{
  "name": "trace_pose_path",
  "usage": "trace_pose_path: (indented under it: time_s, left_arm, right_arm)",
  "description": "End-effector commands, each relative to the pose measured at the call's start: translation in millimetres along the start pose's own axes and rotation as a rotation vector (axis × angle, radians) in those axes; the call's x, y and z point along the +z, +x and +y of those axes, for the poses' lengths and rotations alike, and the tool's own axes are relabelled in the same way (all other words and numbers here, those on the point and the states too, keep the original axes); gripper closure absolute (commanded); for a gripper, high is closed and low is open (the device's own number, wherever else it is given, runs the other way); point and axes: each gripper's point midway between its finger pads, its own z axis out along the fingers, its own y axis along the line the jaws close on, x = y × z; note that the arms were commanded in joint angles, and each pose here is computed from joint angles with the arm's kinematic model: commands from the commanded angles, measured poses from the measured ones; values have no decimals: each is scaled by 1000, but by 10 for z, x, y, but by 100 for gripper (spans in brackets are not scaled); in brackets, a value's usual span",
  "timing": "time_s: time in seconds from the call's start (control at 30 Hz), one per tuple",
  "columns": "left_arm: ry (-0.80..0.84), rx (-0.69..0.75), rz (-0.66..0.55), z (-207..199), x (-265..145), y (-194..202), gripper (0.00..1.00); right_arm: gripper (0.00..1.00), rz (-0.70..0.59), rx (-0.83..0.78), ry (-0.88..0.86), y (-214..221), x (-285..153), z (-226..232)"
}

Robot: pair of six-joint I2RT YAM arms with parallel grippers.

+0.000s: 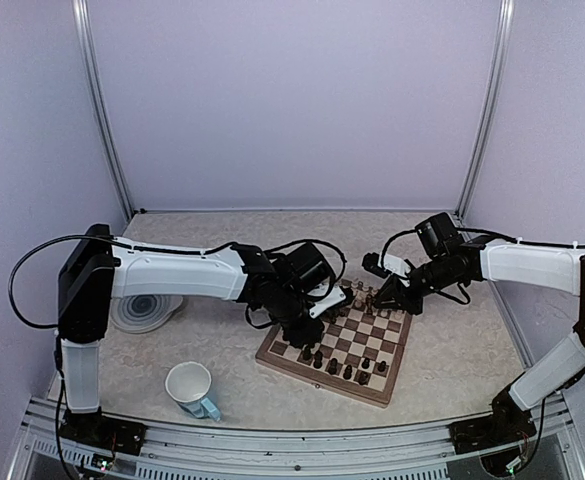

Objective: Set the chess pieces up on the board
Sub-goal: Place the pawn at f7, then pick up the rook from the chess pile.

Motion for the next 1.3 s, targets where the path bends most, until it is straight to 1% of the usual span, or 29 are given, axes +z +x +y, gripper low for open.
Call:
trace_pose_path:
  time_s: [0.0, 0.13, 0.23, 0.27, 0.37, 0.47, 0.57, 0.67, 0.73, 0.83, 1.03, 1.27]
  left_arm:
    - [2, -5, -85, 47, -330, -230, 77]
    - [4, -38, -132, 114, -449, -312, 76]
    - [-28, -104, -231, 211, -568, -518, 74]
    - [-39, -142, -290, 237, -629, -628, 73]
    - [-36, -268, -498, 257, -799, -924, 63]
    - [11, -352, -736, 218, -1132, -1185, 59]
    - [-21, -416, -954, 258, -1512, -1333, 53]
    - [-61, -461, -1070, 296, -1710, -1380, 51]
    - [-62, -491, -1113, 309, -1763, -1414, 50]
    - [-38, -526, -1145, 313, -1778, -1474, 49]
    - [-1, -600, -1148, 326, -1604, -1534, 49]
    - [-5, -632, -1123, 285, -1409, -1564, 50]
  right_arm:
    - [100, -31, -4, 10, -70, -57, -34]
    - [100, -34, 1, 11, -82, -66, -35]
    - [100, -58, 15, 15, -171, -106, -54]
    - [100, -74, 24, 20, -226, -125, -73]
    - [100, -136, 55, 14, -442, -209, -106]
    - [100, -197, 85, 3, -649, -298, -127]
    - [100, -238, 118, 5, -794, -367, -164]
    - [100, -264, 154, 23, -887, -412, -223]
    - [100, -271, 178, 38, -931, -430, -275]
    - [100, -274, 211, 50, -962, -433, -329]
    - [100, -297, 246, 46, -1048, -455, -368]
    - [100, -298, 268, 67, -1058, -456, -422]
